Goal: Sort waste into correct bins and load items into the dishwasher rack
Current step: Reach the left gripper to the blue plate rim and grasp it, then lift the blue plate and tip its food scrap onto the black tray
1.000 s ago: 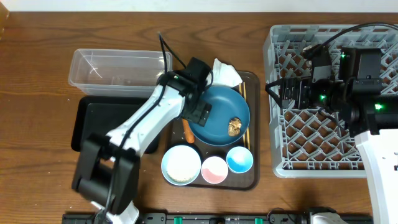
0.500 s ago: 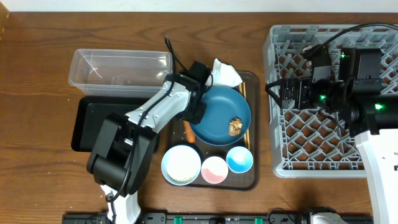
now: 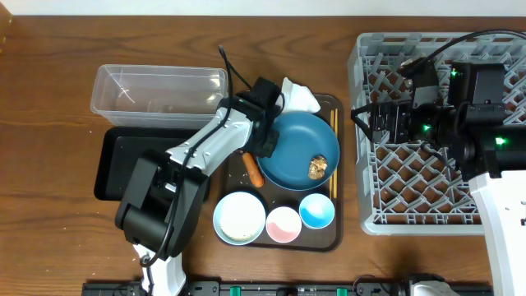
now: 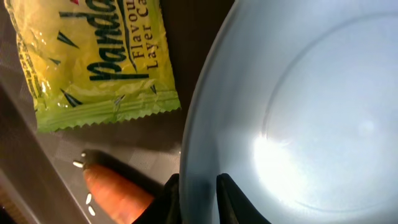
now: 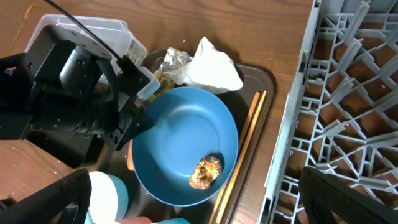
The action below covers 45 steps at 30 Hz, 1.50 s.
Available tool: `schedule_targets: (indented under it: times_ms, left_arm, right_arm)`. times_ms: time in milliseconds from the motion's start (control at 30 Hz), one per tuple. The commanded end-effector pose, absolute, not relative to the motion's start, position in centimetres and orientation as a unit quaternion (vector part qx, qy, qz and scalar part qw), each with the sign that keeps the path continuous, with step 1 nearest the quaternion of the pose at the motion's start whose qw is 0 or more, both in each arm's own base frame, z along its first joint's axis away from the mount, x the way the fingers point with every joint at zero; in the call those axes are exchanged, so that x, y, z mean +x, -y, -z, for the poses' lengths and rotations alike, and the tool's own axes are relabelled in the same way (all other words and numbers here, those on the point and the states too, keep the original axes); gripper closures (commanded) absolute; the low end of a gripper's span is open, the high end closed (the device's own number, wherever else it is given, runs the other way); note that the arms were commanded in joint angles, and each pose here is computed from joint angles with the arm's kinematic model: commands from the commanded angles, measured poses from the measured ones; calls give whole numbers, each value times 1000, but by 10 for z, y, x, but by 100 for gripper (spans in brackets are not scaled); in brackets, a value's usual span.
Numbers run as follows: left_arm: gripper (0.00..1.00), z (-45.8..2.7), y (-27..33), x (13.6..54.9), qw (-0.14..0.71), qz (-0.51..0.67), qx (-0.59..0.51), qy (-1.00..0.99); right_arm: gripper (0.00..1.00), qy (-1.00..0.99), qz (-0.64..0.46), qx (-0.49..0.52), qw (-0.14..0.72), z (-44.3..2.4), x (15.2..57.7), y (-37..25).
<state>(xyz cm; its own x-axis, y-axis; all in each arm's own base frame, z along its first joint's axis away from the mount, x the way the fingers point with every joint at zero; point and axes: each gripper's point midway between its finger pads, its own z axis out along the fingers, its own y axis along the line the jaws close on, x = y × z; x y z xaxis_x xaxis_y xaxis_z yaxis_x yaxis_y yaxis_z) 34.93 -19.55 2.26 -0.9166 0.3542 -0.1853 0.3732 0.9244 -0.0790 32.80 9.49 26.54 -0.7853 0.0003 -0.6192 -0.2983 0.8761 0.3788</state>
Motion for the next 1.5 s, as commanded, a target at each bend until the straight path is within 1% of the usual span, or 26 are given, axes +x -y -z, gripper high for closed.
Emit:
schedule_targets:
  times_ms: [0, 333, 367, 433, 600, 867, 900, 933, 1067, 1267, 1367, 1467]
  left_arm:
    - [80, -18, 196, 348, 81, 60, 190, -977]
    - [80, -9, 197, 349, 75, 59, 188, -977]
    - [80, -9, 197, 348, 75, 59, 189, -977]
    - [89, -10, 196, 349, 76, 59, 189, -977]
    - [88, -14, 200, 347, 76, 71, 189, -976]
    - [87, -3, 201, 345, 65, 67, 191, -977]
    - [89, -5, 201, 345, 65, 68, 191, -977]
    - [94, -7, 201, 344, 65, 68, 191, -977]
    - [94, -31, 200, 345, 66, 67, 195, -976]
    - [94, -106, 193, 359, 115, 67, 186, -973]
    - [94, -150, 162, 367, 159, 12, 165, -973]
    - [94, -187, 123, 367, 193, -64, 139, -969]
  right_arm:
    - [1, -912, -238, -83, 323, -272, 330, -98]
    - [1, -912, -238, -83, 324, -272, 330, -98]
    - [1, -912, -238, -83, 324, -272, 330, -98]
    - [1, -912, -238, -83, 324, -272, 330, -98]
    - [1, -912, -238, -83, 323, -272, 330, -98]
    - [1, -912, -238, -83, 324, -272, 330, -98]
    - [1, -912, -238, -83, 323, -272, 330, -98]
    - [1, -912, -238, -83, 323, -272, 330, -98]
    - [1, -912, -238, -83, 323, -272, 330, -98]
    - [1, -912, -238, -83, 324, -272, 330, -98]
    - [1, -912, -238, -83, 324, -272, 330, -98]
    - [1, -912, -238, -83, 324, -272, 330, -98]
